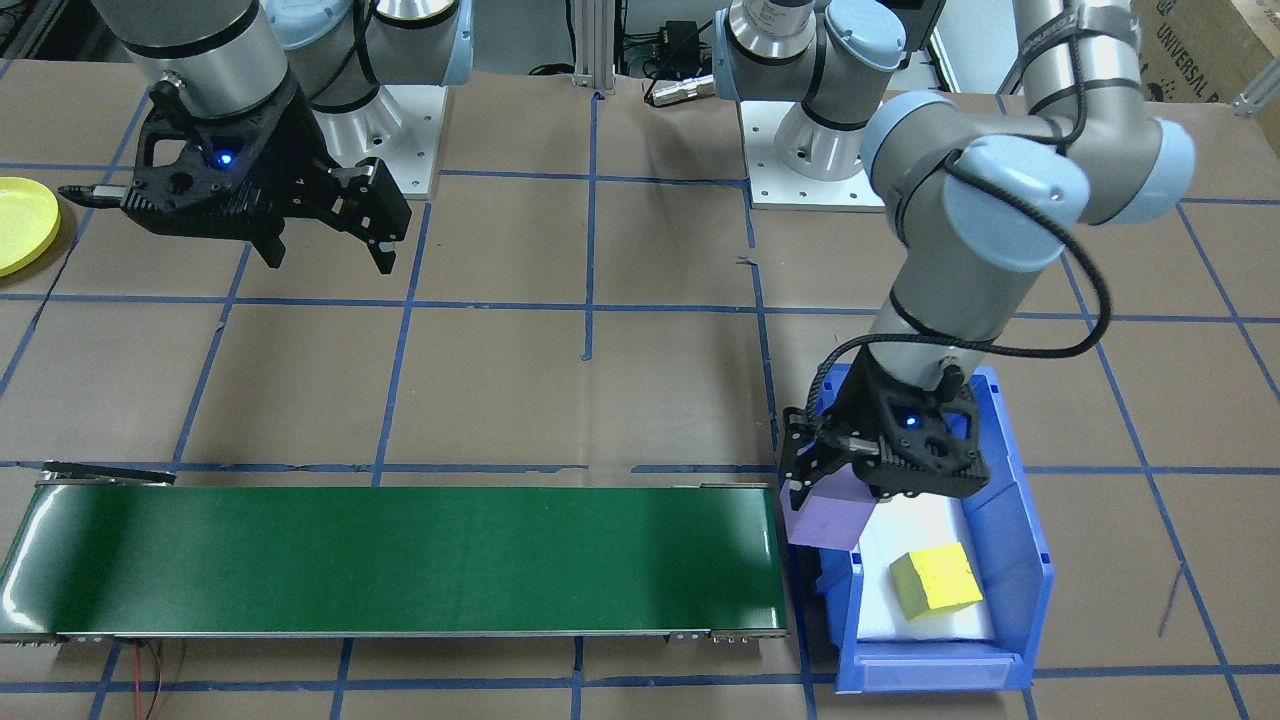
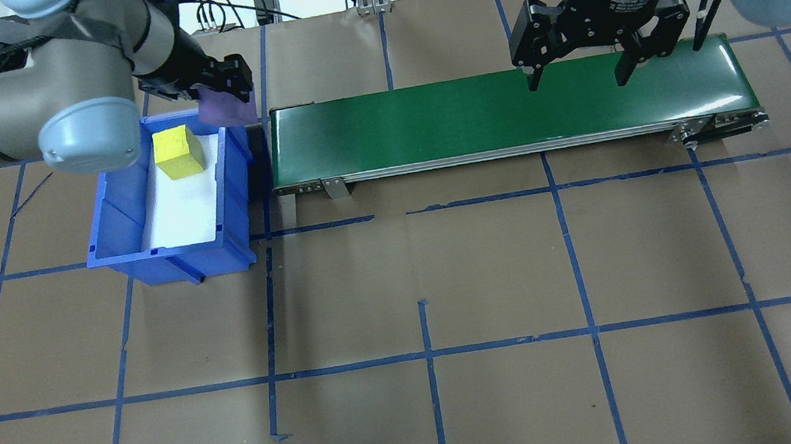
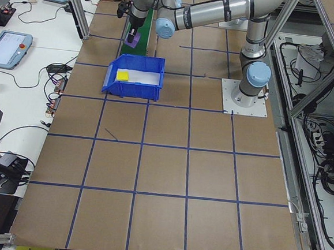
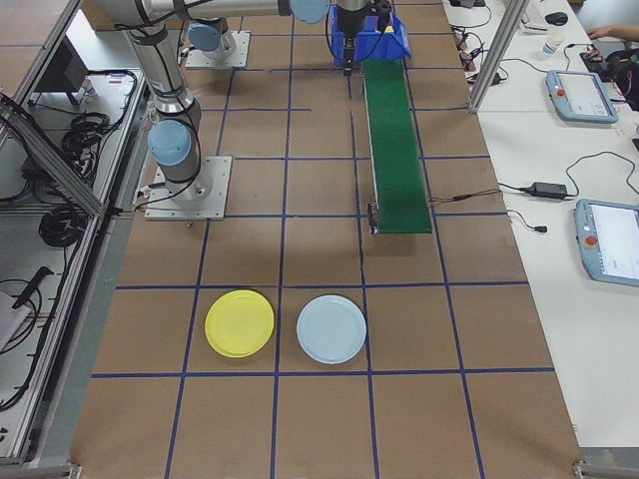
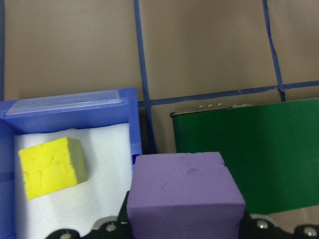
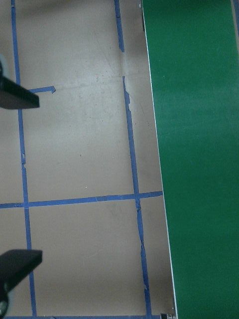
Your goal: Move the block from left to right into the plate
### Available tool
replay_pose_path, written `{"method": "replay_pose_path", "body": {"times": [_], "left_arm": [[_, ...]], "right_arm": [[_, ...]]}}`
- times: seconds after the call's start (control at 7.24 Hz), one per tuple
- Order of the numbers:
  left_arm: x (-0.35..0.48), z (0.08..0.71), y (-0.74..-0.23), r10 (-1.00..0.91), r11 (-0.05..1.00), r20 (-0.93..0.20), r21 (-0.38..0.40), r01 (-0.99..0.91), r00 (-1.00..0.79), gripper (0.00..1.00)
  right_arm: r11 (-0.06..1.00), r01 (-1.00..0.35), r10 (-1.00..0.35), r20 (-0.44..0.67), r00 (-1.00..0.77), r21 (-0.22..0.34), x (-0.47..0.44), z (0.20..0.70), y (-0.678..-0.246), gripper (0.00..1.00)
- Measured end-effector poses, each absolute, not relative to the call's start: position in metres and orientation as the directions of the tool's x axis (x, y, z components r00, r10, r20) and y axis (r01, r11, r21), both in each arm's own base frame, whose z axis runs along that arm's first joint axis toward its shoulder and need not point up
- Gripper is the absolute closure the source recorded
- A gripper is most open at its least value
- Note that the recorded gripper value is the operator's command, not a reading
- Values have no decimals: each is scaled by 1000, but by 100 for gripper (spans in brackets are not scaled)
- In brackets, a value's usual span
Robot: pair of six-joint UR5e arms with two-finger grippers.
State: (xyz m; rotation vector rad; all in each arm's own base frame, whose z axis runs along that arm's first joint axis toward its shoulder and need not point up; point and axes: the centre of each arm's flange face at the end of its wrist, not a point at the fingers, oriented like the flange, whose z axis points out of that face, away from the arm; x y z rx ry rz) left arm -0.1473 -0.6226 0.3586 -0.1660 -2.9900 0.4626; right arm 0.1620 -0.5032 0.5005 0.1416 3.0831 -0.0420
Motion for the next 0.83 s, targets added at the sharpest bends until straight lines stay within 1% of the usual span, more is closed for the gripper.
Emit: {"method": "replay_pose_path", "body": {"times": [0.41, 0.55, 0.69, 0.83], "left_arm": [[-180, 312, -629, 101, 963, 118, -260, 67, -988, 71], [-189, 301, -630, 108, 965, 119, -249, 76, -987, 39], [-199, 292, -629, 121, 966, 118, -244, 90, -986, 11], [-204, 287, -630, 128, 965, 114, -242, 97, -985, 0]], "right_arm": [[995, 92, 90, -56, -994, -25, 163, 501, -503, 0], [995, 92, 91, -56, -994, -25, 163, 501, -503, 0], [995, 92, 91, -56, -994, -25, 163, 501, -503, 0], [995, 93, 91, -56, -994, -25, 162, 501, -503, 0]]}}
